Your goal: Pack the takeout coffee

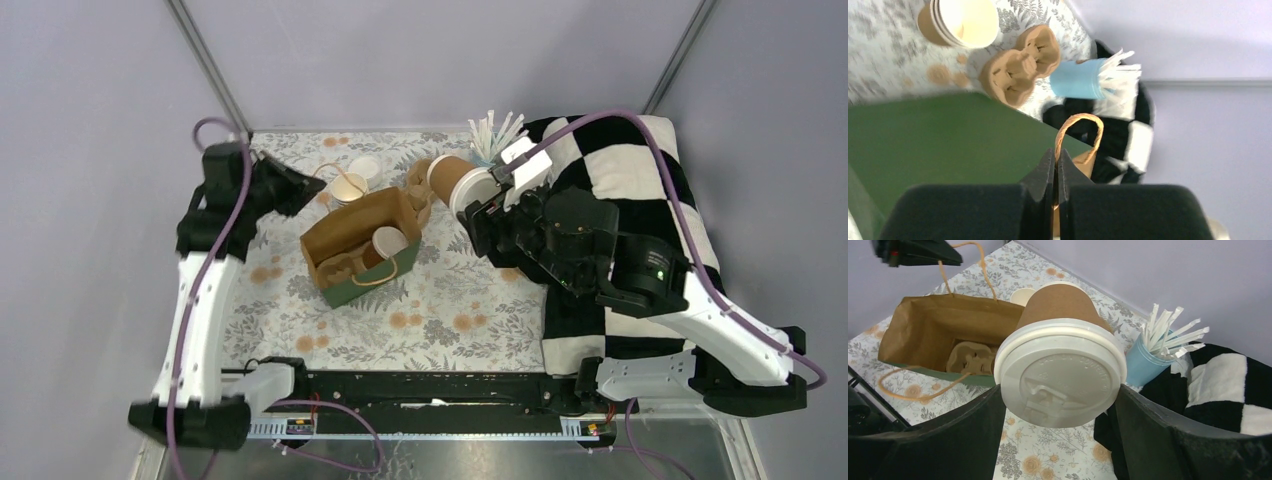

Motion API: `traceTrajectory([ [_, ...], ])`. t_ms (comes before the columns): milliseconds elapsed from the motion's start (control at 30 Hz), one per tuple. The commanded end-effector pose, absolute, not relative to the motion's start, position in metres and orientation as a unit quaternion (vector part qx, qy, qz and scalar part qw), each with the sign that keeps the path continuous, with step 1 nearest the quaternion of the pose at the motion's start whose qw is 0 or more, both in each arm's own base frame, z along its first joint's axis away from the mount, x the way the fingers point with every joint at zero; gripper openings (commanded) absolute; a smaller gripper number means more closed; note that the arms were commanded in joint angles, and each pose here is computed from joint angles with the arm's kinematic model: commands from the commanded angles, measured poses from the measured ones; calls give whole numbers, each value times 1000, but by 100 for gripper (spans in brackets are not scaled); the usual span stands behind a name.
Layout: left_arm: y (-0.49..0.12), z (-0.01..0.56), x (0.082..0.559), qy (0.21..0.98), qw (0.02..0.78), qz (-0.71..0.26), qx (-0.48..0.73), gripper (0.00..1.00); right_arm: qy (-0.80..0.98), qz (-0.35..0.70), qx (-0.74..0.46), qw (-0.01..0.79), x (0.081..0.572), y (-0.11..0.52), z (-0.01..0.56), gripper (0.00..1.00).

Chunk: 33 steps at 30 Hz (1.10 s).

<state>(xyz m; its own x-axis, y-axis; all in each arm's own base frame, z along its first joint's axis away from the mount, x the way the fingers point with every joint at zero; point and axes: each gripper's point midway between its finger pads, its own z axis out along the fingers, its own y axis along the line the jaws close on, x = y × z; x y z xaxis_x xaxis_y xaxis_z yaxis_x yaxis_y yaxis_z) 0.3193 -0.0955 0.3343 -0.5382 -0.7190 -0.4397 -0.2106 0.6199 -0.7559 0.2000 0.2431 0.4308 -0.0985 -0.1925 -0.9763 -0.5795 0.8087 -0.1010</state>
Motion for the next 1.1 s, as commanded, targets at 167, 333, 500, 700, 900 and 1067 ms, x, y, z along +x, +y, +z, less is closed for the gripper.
traceTrajectory([
  [167,-70,343,263,618,335,-376,-604,0,705,207,-271,622,193,261,436,42],
  [333,-73,334,255,571,299,-412,-645,0,702,213,-275,622,192,264,435,42],
  [500,-90,384,282,519,307,-521,-604,0,702,223,-279,617,191,271,434,42],
  [700,-106,415,289,528,302,-562,-561,0,710,231,-259,613,191,271,435,42],
  [900,-92,402,278,470,301,-587,-586,0,721,229,-253,603,193,274,433,42],
  [1067,-89,373,260,493,299,-557,-597,0,724,230,-252,599,194,279,431,42],
])
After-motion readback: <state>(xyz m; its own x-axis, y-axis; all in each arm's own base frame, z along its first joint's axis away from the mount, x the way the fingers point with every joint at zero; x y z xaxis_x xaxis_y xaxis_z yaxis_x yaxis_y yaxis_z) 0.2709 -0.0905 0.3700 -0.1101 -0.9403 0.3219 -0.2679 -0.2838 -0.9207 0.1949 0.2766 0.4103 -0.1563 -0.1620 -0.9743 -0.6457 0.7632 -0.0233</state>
